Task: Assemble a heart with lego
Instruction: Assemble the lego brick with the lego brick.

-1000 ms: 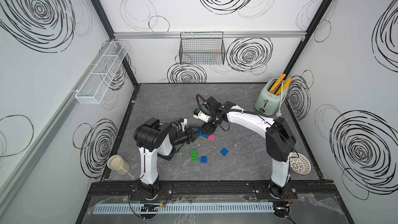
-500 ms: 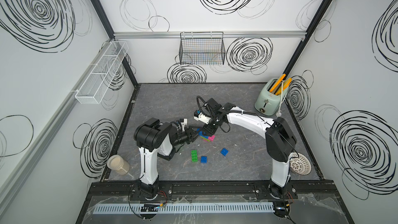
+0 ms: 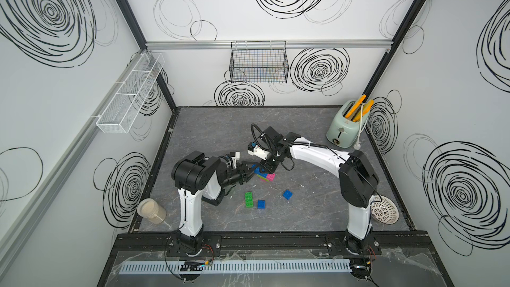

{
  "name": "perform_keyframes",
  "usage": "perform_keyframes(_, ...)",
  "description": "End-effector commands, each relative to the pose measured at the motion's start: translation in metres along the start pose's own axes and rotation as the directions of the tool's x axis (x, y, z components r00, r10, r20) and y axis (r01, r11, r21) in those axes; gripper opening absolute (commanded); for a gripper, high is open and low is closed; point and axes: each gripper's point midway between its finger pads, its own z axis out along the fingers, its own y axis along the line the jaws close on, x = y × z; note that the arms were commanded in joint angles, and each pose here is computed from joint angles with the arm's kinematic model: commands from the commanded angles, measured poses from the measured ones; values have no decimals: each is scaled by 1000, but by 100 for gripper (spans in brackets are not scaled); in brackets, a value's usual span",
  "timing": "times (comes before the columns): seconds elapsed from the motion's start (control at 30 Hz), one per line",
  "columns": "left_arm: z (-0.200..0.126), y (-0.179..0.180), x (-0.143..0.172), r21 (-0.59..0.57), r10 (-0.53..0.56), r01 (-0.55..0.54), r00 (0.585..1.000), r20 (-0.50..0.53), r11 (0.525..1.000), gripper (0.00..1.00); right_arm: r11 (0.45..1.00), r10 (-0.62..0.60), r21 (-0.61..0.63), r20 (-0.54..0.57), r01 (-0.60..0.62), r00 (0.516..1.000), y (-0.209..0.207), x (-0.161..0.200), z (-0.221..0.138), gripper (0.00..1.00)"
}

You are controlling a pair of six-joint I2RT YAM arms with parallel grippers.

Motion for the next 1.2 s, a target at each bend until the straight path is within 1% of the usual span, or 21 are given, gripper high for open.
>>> perform_keyframes(0.0,-1,-13,5,62,54,-53,998,-16,997,47,1000,-13,-19,-34,12,999,5,5,12,28)
perform_keyframes(0.13,-1,-13,5,64,55,-54,998,-19,997,56,1000,-19,-14,-29,18,999,5,3,12,27)
perform_keyframes(0.23,0,-15,7,68,59,-58,998,-24,996,58,1000,-24,-8,-30,24,999,5,2,13,27)
perform_keyframes(0.3,0,-15,7,69,59,-57,998,-26,996,62,999,-34,3,-30,34,999,4,1,14,27)
perform_keyframes(0.53,0,-17,9,73,61,-59,998,-29,996,63,999,-48,10,-52,49,998,7,4,20,27)
perform_keyframes(0.63,0,-16,9,72,60,-58,998,-31,996,60,998,-53,18,-63,54,997,7,6,23,27)
perform_keyframes(0.77,-1,-18,9,76,61,-59,998,-26,995,48,998,-56,23,-81,58,995,7,11,25,27)
perform_keyframes(0.9,-1,-18,8,79,61,-59,998,-25,995,42,998,-48,26,-91,50,995,6,17,24,27)
perform_keyframes(1.07,-1,-19,9,80,61,-59,998,-25,995,39,999,-35,18,-92,36,995,6,21,25,28)
perform_keyframes(1.17,-1,-19,9,80,62,-60,998,-26,995,42,1000,-19,-8,-85,18,996,6,25,27,28)
